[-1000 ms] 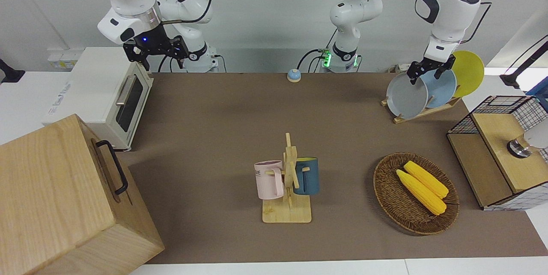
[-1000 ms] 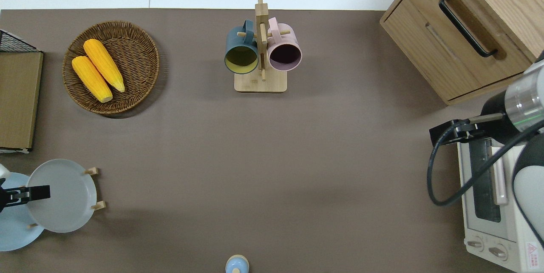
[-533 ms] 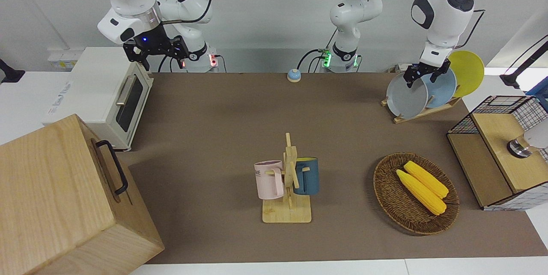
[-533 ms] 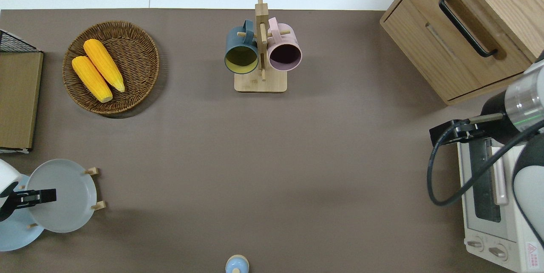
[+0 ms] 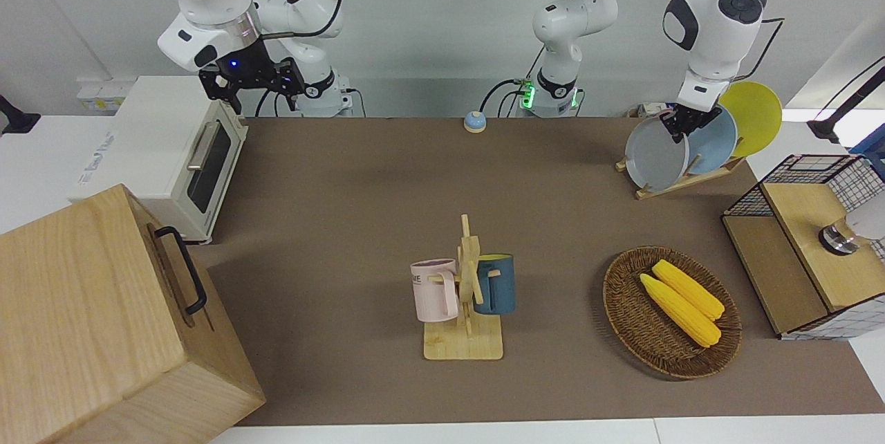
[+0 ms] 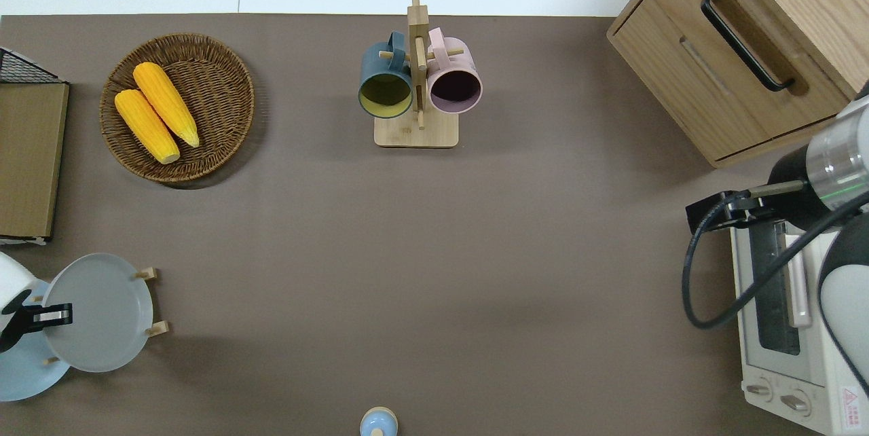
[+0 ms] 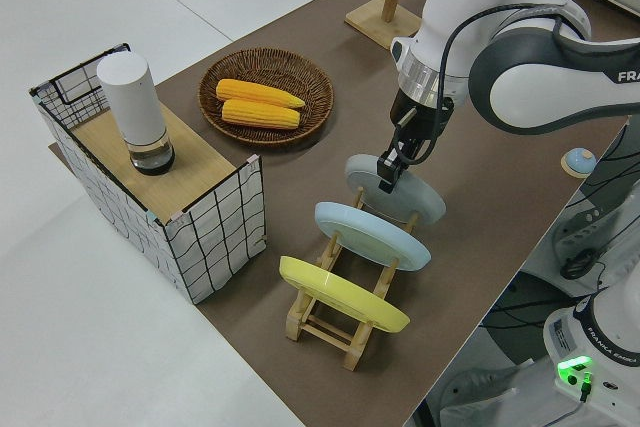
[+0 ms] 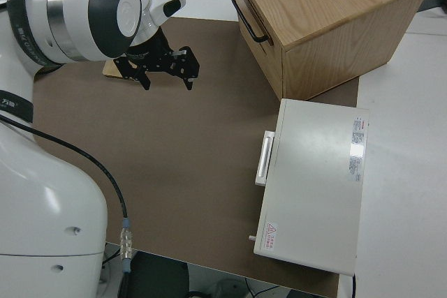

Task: Pick gray plate from low plate rack and place it on table with left arm
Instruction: 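Lower the left gripper onto the rim of the front gray plate and grasp it, then lift the gray plate out of the rack with the left gripper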

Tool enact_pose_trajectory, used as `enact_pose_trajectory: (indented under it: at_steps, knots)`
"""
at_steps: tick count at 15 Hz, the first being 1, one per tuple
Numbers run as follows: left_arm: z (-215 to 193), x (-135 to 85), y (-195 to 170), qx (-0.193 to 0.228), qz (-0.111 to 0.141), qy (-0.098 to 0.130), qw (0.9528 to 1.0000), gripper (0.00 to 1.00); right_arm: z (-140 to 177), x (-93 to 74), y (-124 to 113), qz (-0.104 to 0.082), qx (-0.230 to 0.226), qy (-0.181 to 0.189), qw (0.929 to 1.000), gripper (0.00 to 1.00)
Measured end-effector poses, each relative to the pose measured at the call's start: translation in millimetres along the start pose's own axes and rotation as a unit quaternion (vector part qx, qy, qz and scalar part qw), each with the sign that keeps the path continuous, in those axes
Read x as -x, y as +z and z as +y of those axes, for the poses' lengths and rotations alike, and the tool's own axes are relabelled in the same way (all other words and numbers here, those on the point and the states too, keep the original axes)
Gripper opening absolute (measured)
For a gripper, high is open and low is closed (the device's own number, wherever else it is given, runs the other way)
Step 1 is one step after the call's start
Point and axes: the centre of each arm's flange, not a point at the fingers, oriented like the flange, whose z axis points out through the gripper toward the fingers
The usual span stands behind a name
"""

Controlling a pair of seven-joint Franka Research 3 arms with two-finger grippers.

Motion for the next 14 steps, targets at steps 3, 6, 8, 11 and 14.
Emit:
enact_pose_trajectory:
  at_steps: [3, 6, 8, 11, 14]
  knots:
    - [0.6, -0.2, -0.3, 0.000, 0.000, 0.001, 1.0000, 0.13, 0.0, 0.0, 0.0, 0.000, 0.000, 0.000, 1.0000, 0.99]
    - [1.2, -0.7, -1.2, -0.001, 0.001, 0.001, 1.0000, 0.13, 0.0, 0.0, 0.0, 0.000, 0.000, 0.000, 1.0000, 0.99]
    - [2.6, -1.9, -5.7, -0.002, -0.001, 0.003, 1.0000, 0.13, 0.0, 0.0, 0.0, 0.000, 0.000, 0.000, 1.0000, 0.99]
    - [0.0, -6.5, -32.3, -0.006, -0.012, 0.003, 0.9999, 0.13, 0.0, 0.0, 0.0, 0.000, 0.000, 0.000, 1.0000, 0.99]
    - [-0.6, -11.8, -76.7, -0.013, -0.017, 0.003, 0.9998, 0.13, 0.0, 0.0, 0.0, 0.000, 0.000, 0.000, 1.0000, 0.99]
